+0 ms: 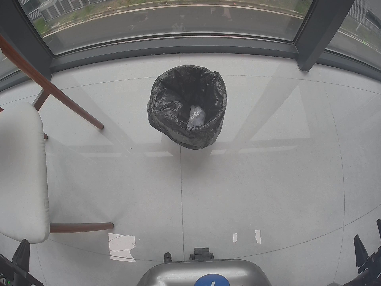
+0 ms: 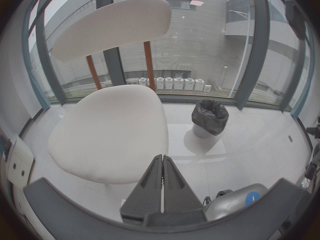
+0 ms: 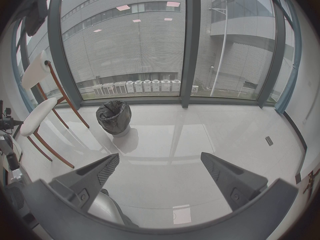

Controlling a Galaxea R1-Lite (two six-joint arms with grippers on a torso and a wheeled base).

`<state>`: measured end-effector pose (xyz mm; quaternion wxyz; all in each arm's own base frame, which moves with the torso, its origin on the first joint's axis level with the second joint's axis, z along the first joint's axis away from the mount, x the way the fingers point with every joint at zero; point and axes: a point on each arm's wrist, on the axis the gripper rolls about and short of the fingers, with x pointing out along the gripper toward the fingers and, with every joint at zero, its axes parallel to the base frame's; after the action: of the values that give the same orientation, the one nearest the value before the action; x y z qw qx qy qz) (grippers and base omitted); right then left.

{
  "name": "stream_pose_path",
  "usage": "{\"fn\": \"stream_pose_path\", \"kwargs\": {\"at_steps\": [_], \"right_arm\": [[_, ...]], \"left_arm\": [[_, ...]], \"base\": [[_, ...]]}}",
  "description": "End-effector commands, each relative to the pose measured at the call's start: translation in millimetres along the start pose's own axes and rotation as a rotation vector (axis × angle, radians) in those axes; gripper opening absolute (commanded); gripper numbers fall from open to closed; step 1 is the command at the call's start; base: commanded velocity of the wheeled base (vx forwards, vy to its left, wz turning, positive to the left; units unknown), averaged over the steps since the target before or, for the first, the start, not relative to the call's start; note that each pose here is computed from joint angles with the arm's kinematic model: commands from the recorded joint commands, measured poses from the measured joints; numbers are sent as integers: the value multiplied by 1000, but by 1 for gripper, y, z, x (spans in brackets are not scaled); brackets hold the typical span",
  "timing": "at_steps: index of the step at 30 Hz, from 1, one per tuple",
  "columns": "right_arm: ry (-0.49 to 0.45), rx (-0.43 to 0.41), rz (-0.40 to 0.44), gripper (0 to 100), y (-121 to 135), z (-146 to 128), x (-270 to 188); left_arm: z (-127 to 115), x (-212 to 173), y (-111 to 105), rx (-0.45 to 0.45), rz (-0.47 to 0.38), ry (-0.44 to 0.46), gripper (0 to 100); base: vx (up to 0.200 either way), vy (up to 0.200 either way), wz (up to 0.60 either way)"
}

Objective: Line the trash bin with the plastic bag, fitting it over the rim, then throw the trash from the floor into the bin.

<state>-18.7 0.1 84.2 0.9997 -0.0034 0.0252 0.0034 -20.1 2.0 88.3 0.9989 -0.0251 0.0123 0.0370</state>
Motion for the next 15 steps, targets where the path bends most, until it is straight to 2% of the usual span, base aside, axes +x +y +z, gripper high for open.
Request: {"fn": "stream_pose_path", "kwargs": {"at_steps": [1, 3, 6, 9, 12, 14, 15], "right_arm": [[-45, -12, 17, 100, 1, -9, -3], [-46, -14, 14, 100, 1, -9, -3], [-46, -12, 10, 100, 0, -9, -3], [-48, -12, 16, 100, 1, -9, -4], [-46, -15, 16, 100, 1, -9, -3], [-46, -15, 8, 100, 1, -9, -3], [-49, -13, 3, 100, 0, -9, -4]], "left_arm": [[-6, -5, -1, 47, -67, -40, 0], [-6, -5, -2, 87, -109, -41, 0], [-6, -5, -3, 95, -133, -42, 0], [-6, -5, -2, 27, -92, -37, 0], [-6, -5, 1, 9, 32, -46, 0], [-8, -4, 1, 11, 17, -40, 0], [-12, -3, 0, 27, -37, -24, 0]], "base": [[0, 0, 0], [0, 0, 0], [0, 0, 0], [0, 0, 0], [0, 0, 0], [0, 0, 0], [0, 0, 0]]}}
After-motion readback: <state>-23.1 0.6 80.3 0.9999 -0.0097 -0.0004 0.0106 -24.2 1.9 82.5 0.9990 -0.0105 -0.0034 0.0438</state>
